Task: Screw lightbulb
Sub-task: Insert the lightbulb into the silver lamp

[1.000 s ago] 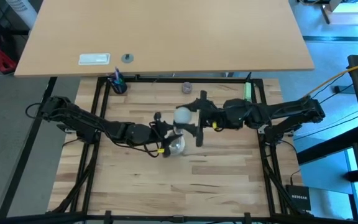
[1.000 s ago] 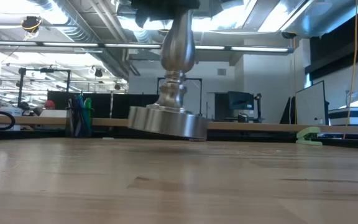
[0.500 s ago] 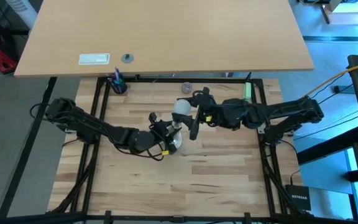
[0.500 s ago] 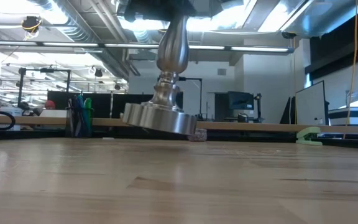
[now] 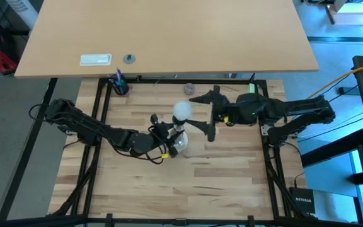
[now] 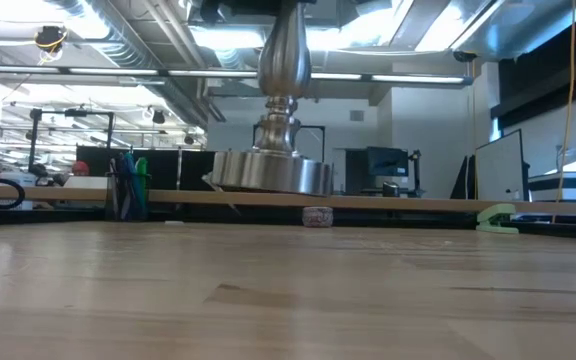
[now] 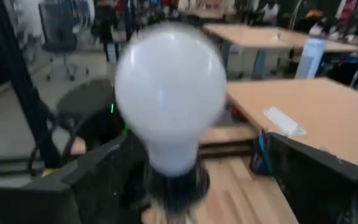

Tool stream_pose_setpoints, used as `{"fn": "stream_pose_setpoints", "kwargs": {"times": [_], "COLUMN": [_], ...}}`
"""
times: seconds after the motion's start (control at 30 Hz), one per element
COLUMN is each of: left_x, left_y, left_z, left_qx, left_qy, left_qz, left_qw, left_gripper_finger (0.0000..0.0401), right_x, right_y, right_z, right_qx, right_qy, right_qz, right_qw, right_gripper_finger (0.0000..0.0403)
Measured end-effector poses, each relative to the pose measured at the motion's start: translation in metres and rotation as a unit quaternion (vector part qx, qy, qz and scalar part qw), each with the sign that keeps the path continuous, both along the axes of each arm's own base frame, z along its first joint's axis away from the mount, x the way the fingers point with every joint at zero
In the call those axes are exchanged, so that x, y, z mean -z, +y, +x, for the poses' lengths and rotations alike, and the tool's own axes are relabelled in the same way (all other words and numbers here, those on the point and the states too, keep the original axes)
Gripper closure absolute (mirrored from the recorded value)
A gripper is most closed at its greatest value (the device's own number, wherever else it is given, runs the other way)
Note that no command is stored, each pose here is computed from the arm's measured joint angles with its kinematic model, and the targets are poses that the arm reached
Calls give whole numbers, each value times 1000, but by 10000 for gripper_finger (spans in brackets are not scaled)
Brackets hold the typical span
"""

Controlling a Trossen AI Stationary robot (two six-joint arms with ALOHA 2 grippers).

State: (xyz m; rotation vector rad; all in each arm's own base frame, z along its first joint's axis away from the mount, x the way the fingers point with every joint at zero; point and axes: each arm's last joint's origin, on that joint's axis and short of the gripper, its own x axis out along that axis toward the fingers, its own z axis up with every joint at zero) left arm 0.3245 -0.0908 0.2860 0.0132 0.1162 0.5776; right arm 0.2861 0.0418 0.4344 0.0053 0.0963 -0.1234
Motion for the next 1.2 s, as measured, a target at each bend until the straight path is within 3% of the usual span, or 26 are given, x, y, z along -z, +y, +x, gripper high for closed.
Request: {"fn": "stream_pose_setpoints", "kwargs": {"times": [0.1,0.27,0.4,0.5,0.73,0.93,1.2], "left_x": [-2,-4,-3,-3,-5,-8,-7], "left_y": [0,0,1,2,6,5,4], "left_z": [-1,-1,2,5,9,9,9], "left_qx": [1,36,117,201,321,350,364], "left_qy": [-2,0,12,16,0,-14,-10], "left_qz": [-1,-4,-5,-15,-58,-62,-67], "left_qw": [1000,999,993,979,945,935,929], "left_gripper_finger": [277,277,277,277,277,277,277], "right_x": [-1,-19,-24,-26,-15,-9,-8], "right_y": [-3,-9,-10,-7,3,10,12], "right_z": [-18,-50,-56,-57,-23,3,9], "right_qx": [-4,8,-1,-48,-215,-272,-302], "right_qy": [33,12,-6,-11,-19,-54,-71], "right_qz": [-11,-9,9,15,27,4,1], "right_qw": [999,1000,1000,999,976,961,951], "right_gripper_finger": [51,59,59,59,59,59,63]}}
